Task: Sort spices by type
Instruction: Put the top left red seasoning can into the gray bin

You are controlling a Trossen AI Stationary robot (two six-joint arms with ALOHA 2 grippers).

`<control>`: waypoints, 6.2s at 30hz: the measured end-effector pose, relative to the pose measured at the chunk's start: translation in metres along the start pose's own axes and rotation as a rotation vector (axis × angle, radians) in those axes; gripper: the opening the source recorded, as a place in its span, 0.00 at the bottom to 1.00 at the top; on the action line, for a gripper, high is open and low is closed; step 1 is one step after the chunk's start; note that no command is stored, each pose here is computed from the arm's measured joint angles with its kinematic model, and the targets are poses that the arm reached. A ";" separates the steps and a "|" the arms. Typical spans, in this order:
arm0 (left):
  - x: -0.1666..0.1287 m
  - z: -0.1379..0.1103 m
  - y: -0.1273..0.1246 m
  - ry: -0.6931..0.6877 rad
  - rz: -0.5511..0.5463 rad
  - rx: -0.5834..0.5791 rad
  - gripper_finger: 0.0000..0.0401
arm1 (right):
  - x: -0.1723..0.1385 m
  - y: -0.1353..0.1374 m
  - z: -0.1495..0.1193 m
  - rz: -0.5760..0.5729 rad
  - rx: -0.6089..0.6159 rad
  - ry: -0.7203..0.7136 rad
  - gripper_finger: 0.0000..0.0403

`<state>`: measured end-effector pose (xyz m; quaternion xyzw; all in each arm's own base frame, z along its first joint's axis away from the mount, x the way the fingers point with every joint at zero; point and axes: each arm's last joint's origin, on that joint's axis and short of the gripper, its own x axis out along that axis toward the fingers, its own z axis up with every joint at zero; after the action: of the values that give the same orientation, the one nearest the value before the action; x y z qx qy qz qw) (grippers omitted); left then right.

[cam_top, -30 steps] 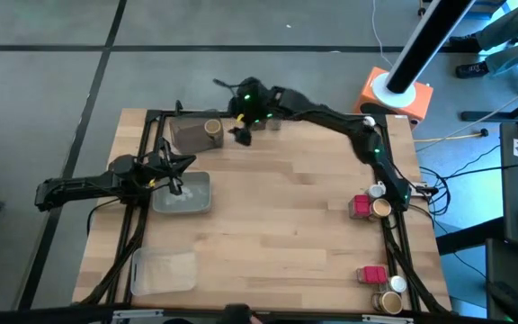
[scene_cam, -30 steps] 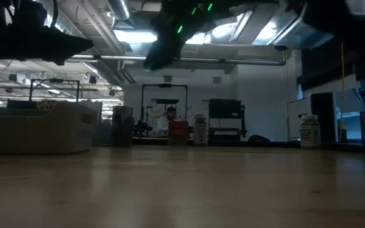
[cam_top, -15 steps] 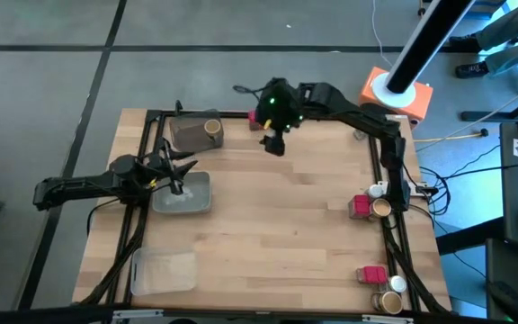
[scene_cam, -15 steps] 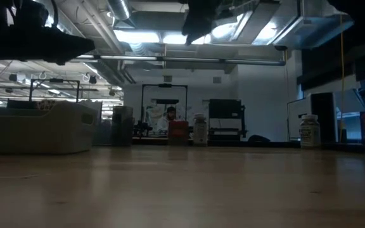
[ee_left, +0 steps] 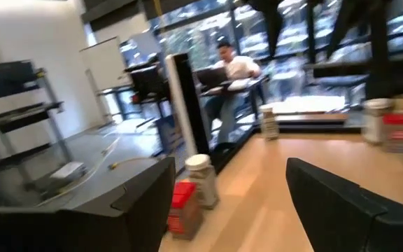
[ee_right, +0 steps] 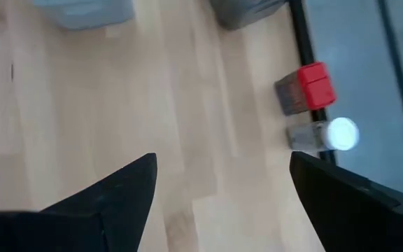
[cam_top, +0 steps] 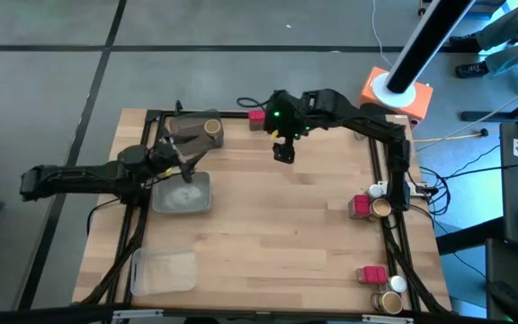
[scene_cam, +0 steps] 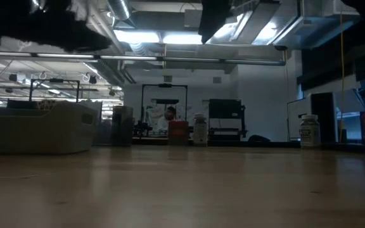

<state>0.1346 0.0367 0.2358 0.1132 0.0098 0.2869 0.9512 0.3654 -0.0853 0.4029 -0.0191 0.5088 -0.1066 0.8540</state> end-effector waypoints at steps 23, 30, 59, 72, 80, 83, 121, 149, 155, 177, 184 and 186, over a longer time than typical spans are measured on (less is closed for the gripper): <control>0.161 0.030 0.002 0.434 -0.040 0.079 0.66 | 0.040 -0.004 -0.119 -0.095 0.117 -0.245 0.81; 0.210 0.030 0.017 0.612 -0.122 0.130 0.66 | 0.082 0.006 -0.152 -0.031 0.223 -0.282 0.81; 0.292 -0.053 0.085 0.725 -0.258 0.067 0.66 | 0.128 0.015 -0.191 -0.070 0.258 -0.462 0.81; 0.299 -0.068 0.085 0.720 -0.258 0.084 0.66 | 0.128 0.015 -0.191 -0.077 0.229 -0.460 0.81; 0.301 -0.093 0.083 0.787 -0.254 0.077 0.66 | 0.128 0.015 -0.192 -0.076 0.229 -0.458 0.81; 0.303 -0.105 0.081 0.816 -0.262 0.071 0.66 | 0.128 0.015 -0.192 -0.073 0.232 -0.457 0.81; 0.239 0.052 0.014 0.725 -0.183 0.187 0.48 | 0.126 0.014 -0.186 -0.075 0.239 -0.519 0.81; 0.089 0.128 -0.093 0.939 -0.211 0.009 0.49 | 0.122 0.013 -0.181 -0.067 0.235 -0.586 0.81; 0.057 0.130 -0.114 0.954 -0.127 0.000 0.49 | 0.122 0.013 -0.181 -0.067 0.235 -0.584 0.81; -0.029 0.114 -0.123 0.960 0.212 -0.136 0.49 | 0.122 0.014 -0.181 -0.067 0.235 -0.583 0.81; -0.051 0.094 -0.093 0.949 0.254 -0.256 0.49 | 0.123 0.014 -0.182 -0.066 0.234 -0.577 0.81; -0.059 0.087 -0.082 0.939 0.267 -0.312 0.49 | 0.123 0.014 -0.182 -0.066 0.234 -0.577 0.81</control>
<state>0.1374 -0.0801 0.2998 -0.1711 0.3787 0.4240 0.8047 0.2653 -0.0830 0.2074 0.0334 0.2287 -0.1824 0.9557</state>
